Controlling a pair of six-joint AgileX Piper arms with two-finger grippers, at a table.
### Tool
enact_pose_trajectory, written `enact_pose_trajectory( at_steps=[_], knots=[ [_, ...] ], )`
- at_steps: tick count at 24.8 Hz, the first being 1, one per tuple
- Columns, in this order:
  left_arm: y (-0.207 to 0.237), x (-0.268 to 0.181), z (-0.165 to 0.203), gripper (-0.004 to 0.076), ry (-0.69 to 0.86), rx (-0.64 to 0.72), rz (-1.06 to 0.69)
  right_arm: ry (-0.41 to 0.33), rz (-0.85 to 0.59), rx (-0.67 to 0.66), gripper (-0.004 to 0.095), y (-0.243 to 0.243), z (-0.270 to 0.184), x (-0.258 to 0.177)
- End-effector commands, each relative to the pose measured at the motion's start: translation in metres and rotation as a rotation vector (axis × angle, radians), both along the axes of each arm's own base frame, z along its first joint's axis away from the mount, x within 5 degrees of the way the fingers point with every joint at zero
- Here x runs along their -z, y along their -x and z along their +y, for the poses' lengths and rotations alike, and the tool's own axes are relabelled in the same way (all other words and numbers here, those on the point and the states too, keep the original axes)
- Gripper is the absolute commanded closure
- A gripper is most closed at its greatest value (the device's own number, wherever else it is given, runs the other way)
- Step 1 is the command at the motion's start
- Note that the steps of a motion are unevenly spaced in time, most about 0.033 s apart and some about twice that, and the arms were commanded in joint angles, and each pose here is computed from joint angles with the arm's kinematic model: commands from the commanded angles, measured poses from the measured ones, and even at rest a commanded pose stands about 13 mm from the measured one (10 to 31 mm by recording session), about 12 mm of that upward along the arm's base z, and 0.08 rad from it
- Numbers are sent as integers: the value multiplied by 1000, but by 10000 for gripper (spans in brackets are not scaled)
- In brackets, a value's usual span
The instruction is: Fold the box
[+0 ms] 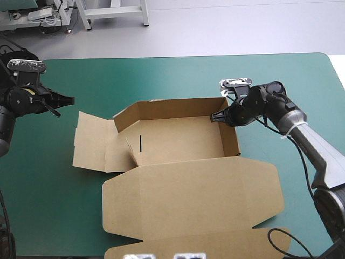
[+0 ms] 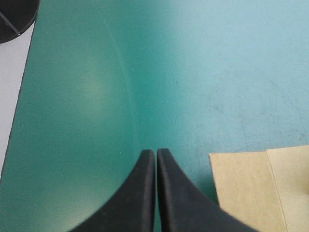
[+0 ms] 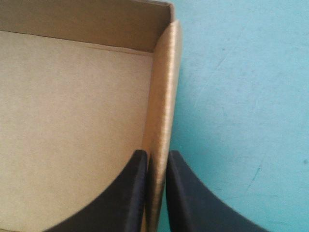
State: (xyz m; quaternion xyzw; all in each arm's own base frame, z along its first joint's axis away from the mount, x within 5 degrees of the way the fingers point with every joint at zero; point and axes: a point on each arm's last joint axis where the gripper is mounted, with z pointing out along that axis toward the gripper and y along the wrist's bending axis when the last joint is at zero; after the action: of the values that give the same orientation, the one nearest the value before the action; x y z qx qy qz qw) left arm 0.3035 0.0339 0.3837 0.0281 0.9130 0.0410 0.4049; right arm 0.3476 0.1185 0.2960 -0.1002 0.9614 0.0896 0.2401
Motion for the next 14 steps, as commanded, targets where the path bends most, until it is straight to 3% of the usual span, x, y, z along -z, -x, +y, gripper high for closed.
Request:
enact_pose_trajectory(
  at_steps=[1,3,14],
  knots=[
    [5,-22,-2,724,3,-2,-107,64,-92,-31,597,2,-7,-20],
    [6,-21,-2,724,3,-2,-103,75,-96,-33,516,1,-8,-29],
    [8,-19,-3,724,24,2,-68,172,-319,4,511,1,-21,-132]
  ],
)
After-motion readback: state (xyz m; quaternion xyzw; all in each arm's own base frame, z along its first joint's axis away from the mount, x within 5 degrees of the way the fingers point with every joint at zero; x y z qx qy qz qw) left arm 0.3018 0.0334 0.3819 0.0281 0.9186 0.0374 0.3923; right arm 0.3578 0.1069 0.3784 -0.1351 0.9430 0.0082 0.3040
